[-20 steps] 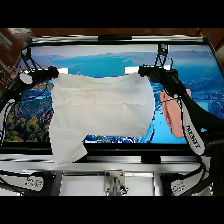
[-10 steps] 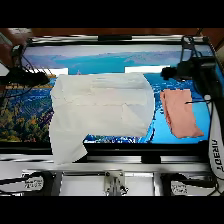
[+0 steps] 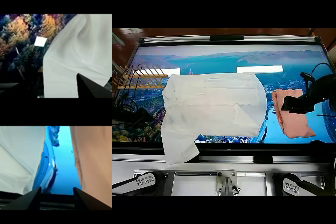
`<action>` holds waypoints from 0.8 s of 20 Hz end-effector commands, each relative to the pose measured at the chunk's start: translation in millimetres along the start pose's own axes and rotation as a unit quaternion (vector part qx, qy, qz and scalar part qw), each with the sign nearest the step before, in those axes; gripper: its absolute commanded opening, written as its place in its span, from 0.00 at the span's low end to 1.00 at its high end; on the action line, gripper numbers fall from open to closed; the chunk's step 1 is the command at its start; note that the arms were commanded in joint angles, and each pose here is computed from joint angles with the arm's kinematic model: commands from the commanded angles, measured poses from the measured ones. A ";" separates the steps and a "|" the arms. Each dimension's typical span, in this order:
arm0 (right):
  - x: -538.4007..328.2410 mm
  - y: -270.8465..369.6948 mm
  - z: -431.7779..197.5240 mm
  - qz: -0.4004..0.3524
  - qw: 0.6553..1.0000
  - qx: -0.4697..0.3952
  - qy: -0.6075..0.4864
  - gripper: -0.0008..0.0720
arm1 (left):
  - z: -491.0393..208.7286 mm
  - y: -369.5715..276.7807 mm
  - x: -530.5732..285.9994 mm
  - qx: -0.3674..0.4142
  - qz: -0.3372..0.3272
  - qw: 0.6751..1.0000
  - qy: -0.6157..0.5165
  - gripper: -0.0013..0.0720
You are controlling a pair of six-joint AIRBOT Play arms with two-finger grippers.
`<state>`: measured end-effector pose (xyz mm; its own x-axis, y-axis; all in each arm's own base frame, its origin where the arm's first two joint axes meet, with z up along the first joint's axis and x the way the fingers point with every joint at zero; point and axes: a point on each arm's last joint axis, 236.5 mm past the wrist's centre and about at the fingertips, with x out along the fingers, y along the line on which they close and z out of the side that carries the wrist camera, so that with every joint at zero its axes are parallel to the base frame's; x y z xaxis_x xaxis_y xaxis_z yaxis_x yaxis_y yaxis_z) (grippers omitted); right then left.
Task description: Fold the shirts.
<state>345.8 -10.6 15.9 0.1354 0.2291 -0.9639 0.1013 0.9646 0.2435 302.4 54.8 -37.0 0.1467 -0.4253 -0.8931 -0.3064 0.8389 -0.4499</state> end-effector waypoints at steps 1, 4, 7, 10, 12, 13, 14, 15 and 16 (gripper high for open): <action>4.6 7.7 -6.3 0.028 1.000 0.006 0.001 0.70 | -11.0 10.0 26.6 -0.018 -0.039 0.999 0.030 0.77; 4.6 6.8 -0.3 0.027 0.999 0.013 -0.011 0.70 | -17.8 7.8 48.8 0.010 -0.047 0.997 0.067 0.76; 4.6 6.5 0.7 0.026 0.999 0.019 -0.013 0.70 | -19.2 7.4 55.7 0.035 -0.049 0.995 0.075 0.76; 4.5 7.2 4.2 0.028 0.999 0.029 -0.020 0.70 | -17.8 10.9 60.4 0.036 -0.046 0.995 0.075 0.76; 4.4 7.9 5.4 0.030 0.999 0.032 -0.022 0.70 | -19.8 10.3 65.9 0.042 -0.048 0.994 0.084 0.75; 4.4 8.0 5.5 0.030 0.999 0.033 -0.023 0.70 | -20.3 9.4 69.1 0.046 -0.049 0.994 0.087 0.73; 4.3 8.3 5.5 0.031 0.999 0.034 -0.023 0.70 | -19.7 8.7 72.2 0.049 -0.047 0.994 0.088 0.64; 4.3 8.3 5.5 0.031 0.999 0.036 -0.023 0.70 | -19.6 6.2 75.3 0.051 -0.048 0.993 0.090 0.59; 4.3 8.3 5.5 0.031 0.999 0.036 -0.023 0.70 | -20.8 3.0 78.7 0.052 -0.052 0.993 0.095 0.54</action>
<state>351.5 -2.7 13.8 0.1819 0.2776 -0.9433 0.1525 0.9398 0.3059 290.8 22.8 -101.5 -0.0003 -0.5585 -0.8295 -0.2163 0.8099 -0.5453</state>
